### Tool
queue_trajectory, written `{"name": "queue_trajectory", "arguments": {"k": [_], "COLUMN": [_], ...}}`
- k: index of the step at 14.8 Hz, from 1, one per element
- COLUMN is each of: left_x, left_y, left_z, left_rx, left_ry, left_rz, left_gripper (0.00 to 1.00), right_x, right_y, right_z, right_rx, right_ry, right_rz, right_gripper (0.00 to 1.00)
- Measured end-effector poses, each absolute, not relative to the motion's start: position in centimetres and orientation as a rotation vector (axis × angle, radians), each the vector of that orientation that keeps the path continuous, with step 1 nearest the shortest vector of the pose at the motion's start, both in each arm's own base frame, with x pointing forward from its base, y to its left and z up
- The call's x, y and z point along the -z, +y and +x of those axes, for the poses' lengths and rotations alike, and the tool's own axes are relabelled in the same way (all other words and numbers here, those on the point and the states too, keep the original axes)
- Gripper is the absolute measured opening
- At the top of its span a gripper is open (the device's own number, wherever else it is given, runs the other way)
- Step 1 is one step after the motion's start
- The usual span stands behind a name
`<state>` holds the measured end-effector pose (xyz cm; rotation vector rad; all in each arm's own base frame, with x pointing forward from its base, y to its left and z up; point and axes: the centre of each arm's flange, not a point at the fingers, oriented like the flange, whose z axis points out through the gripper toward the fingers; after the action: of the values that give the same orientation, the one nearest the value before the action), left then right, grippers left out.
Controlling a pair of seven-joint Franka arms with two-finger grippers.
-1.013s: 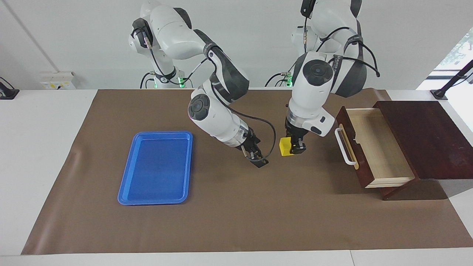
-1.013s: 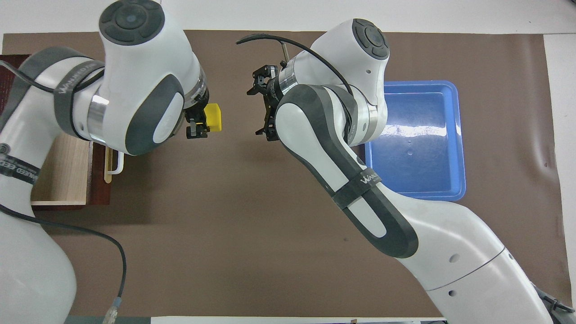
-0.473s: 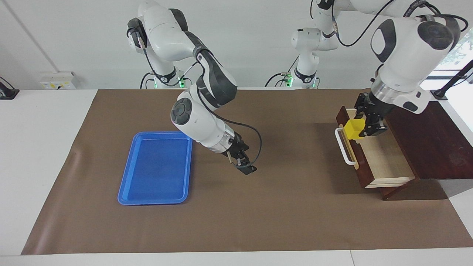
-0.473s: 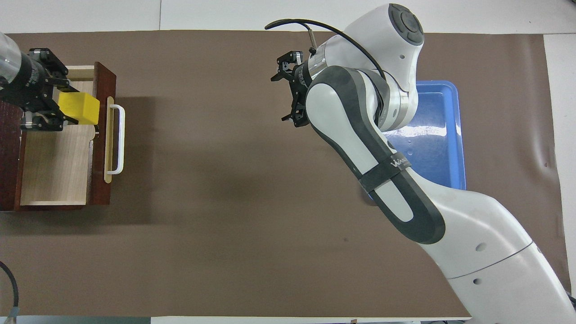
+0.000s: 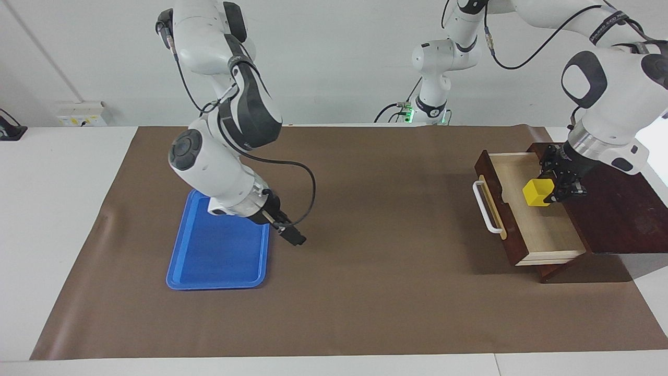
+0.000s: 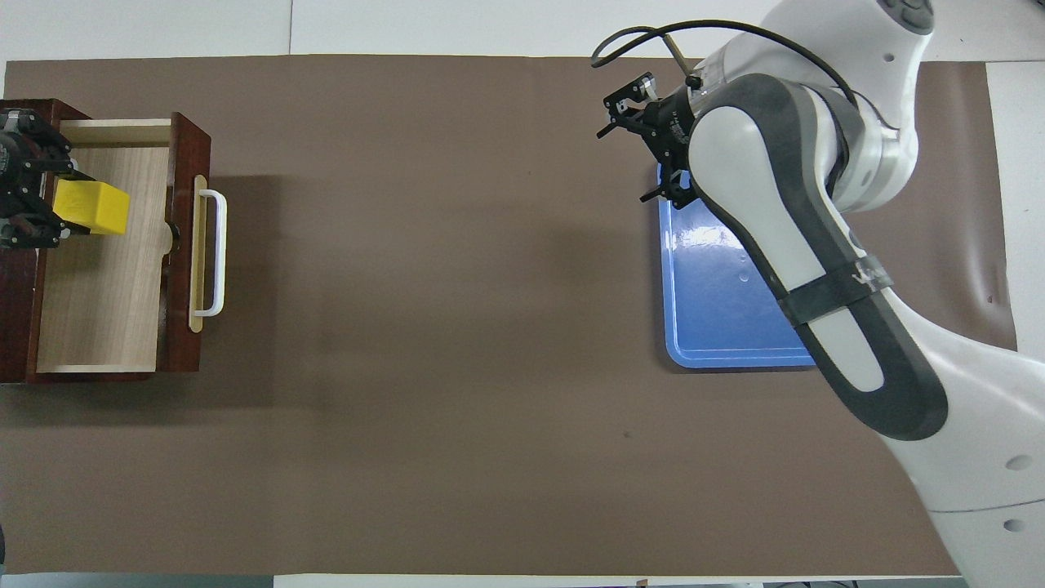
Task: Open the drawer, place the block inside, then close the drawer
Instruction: 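Lower the cube into the drawer with the left gripper while the right withdraws, then release the cube in the drawer while the right gripper returns to rest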
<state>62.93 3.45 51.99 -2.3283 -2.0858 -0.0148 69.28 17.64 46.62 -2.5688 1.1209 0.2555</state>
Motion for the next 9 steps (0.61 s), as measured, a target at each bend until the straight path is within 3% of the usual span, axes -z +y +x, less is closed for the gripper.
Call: {"name": "queue_trajectory", "arguments": {"k": [9], "left_x": [-44.4], "left_y": [4.8], "left_z": [61.2], "left_rx": [0.013], "left_ry": [-2.068], "left_rz": [-2.345], "left_gripper": [0.56], "right_x": [-56.8], "right_y": [9.0], "right_z": [64.1], "right_rx": [-0.046], "right_ry": [0.469], "right_rz": [-3.053], "right_gripper": [1.0]}}
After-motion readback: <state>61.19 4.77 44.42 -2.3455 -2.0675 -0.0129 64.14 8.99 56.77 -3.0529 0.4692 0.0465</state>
